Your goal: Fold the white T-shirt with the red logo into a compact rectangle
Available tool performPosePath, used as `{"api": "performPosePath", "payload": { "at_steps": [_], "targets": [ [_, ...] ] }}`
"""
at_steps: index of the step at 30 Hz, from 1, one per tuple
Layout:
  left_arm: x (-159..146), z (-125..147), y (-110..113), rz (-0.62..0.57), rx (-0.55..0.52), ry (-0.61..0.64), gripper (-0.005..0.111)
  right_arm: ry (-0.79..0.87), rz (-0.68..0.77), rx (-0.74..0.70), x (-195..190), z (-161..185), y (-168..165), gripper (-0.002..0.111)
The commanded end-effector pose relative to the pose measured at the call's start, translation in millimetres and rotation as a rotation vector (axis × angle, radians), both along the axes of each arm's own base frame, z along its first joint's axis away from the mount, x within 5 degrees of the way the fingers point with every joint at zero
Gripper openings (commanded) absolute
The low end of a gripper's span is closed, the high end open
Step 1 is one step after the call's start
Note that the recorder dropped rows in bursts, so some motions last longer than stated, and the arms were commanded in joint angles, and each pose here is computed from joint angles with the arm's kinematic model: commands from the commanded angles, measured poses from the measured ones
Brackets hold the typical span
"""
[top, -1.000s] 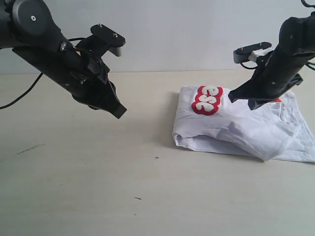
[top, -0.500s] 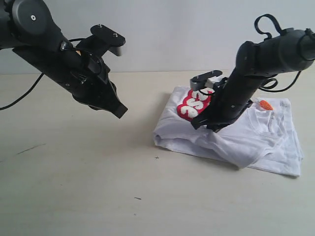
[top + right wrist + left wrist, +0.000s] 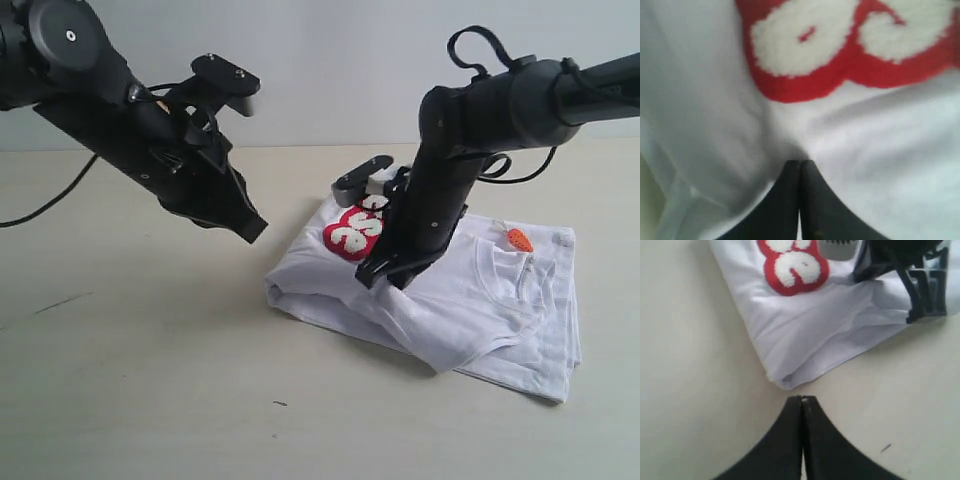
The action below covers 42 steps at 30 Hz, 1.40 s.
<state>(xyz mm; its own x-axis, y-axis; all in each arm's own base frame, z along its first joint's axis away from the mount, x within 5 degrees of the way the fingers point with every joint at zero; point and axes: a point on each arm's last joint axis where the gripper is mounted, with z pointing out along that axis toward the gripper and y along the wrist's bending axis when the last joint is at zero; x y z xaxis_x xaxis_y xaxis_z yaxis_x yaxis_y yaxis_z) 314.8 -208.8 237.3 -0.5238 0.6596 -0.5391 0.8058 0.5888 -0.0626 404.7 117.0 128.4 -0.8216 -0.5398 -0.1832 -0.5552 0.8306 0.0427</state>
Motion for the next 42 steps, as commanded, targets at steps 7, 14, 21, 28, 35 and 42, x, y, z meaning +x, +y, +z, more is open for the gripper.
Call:
{"api": "performPosePath", "payload": {
  "at_steps": [7, 14, 21, 28, 35, 42],
  "targets": [
    [20.6, -61.5, -25.7, -0.012, -0.134, 0.066, 0.0, -0.108, -0.347, 0.048, 13.3, 44.8, -67.2, 0.0],
    [28.8, -98.3, -38.6, -0.034, -0.1, 0.147, 0.0, -0.043, -0.357, -0.012, 14.8, 10.0, -83.3, 0.0],
    [30.6, -100.8, -71.0, -0.097, -0.111, 0.111, 0.0, -0.017, -0.365, -0.011, 18.1, -14.5, -82.6, 0.0],
    [49.0, -104.0, -92.8, -0.059, -0.121, -0.072, 0.0, -0.046, -0.364, -0.006, 18.8, -5.3, -82.7, 0.0],
    [48.7, -133.3, -56.5, -0.063, 0.11, 0.151, 0.0, -0.087, -0.367, 0.003, 22.0, -2.2, -82.7, 0.0],
    [30.0, -142.9, -47.9, -0.14, 0.261, 0.319, 0.0, -0.075, -0.366, 0.0, 21.0, -2.4, -82.7, 0.0]
  ]
}}
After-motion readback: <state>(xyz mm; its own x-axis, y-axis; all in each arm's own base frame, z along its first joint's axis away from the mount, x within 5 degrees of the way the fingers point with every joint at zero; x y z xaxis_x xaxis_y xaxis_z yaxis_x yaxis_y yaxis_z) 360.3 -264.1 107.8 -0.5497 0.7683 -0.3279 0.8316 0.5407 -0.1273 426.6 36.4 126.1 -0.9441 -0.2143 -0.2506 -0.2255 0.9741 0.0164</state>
